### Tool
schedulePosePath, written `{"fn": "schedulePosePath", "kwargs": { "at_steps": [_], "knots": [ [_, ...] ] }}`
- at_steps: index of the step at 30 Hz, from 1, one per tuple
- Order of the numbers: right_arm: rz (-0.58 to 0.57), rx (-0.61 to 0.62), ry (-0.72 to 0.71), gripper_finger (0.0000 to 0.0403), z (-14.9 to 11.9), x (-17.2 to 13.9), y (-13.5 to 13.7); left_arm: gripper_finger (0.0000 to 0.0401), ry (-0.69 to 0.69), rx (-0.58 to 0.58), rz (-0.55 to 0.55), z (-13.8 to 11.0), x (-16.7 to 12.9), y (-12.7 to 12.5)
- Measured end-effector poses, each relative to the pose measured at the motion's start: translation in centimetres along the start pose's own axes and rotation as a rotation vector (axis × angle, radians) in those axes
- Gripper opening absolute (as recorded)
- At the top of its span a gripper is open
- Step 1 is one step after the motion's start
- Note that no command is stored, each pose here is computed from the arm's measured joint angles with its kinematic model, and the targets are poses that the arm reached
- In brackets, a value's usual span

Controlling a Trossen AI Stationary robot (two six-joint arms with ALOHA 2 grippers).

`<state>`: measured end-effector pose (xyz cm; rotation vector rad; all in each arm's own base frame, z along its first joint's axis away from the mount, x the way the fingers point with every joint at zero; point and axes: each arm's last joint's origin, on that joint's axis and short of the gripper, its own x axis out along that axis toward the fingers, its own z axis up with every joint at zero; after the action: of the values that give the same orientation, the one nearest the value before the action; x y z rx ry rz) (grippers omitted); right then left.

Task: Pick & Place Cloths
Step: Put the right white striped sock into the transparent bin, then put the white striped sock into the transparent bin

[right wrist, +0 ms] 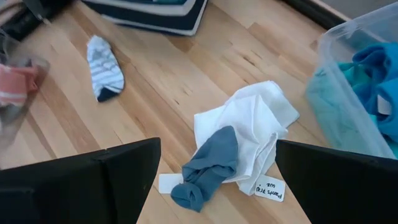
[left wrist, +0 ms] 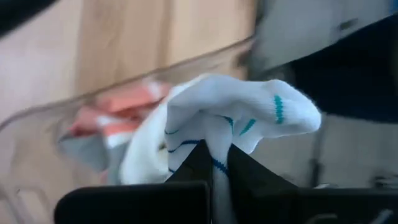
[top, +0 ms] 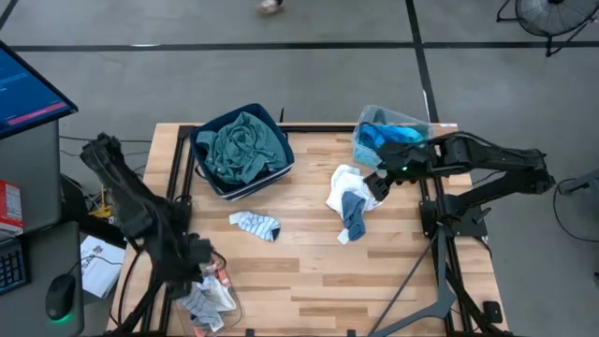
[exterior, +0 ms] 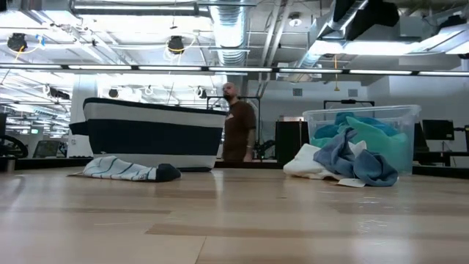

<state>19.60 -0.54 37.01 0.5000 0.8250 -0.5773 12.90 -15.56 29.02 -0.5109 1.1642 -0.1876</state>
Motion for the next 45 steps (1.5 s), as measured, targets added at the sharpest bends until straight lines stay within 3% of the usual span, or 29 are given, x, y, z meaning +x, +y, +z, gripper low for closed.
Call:
{"fn": "schedulePosePath", "kwargs": {
  "at_steps": [5,13,19,27,32,34,36,38,40,42,45],
  "knots": [
    [-0.022,-0.033,0.041,0.0311,-0.1,1.4,1.0,0.0,0.116,0.0,0.218,-1.1,4.2,-0.3],
    [-0.037,-0.042,0.059,0.0311,0.0,2.2,1.4,0.0014,0.232,0.024,0.404,-2.2,9.8,-0.5],
    [-0.036,-0.045,0.058,0.0311,0.0,2.1,1.4,0.0084,0.339,0.0,0.359,-2.5,10.0,-0.6],
    [-0.036,-0.047,0.058,0.0311,0.0,2.1,1.4,0.0236,0.244,-0.076,0.186,-1.2,5.3,-0.6],
    [-0.036,-0.048,0.059,0.0311,0.0,2.1,1.4,0.0295,0.08,-0.155,-0.013,1.0,2.2,-0.5],
    [-0.036,-0.048,0.059,0.0311,0.0,2.1,1.4,0.0301,-0.093,-0.151,-0.083,2.5,0.8,-0.5],
    [-0.036,-0.048,0.059,0.0311,0.0,2.1,1.4,0.0301,-0.345,-0.137,-0.084,4.2,-0.5,-0.2],
    [-0.036,-0.048,0.059,0.0311,0.0,2.1,1.4,0.0298,-0.582,-0.146,0.02,5.8,-1.5,0.7],
    [-0.036,-0.048,0.059,0.0311,0.0,2.1,1.4,0.0297,-0.736,-0.161,0.178,7.2,-1.9,2.1],
    [-0.036,-0.048,0.059,0.0311,0.0,2.1,1.4,0.0297,-0.792,-0.175,0.312,8.8,-1.6,3.6],
    [-0.036,-0.048,0.06,0.0311,0.0,2.1,1.4,0.0297,-0.764,-0.2,0.443,11.2,-0.2,5.8]
  ]
}}
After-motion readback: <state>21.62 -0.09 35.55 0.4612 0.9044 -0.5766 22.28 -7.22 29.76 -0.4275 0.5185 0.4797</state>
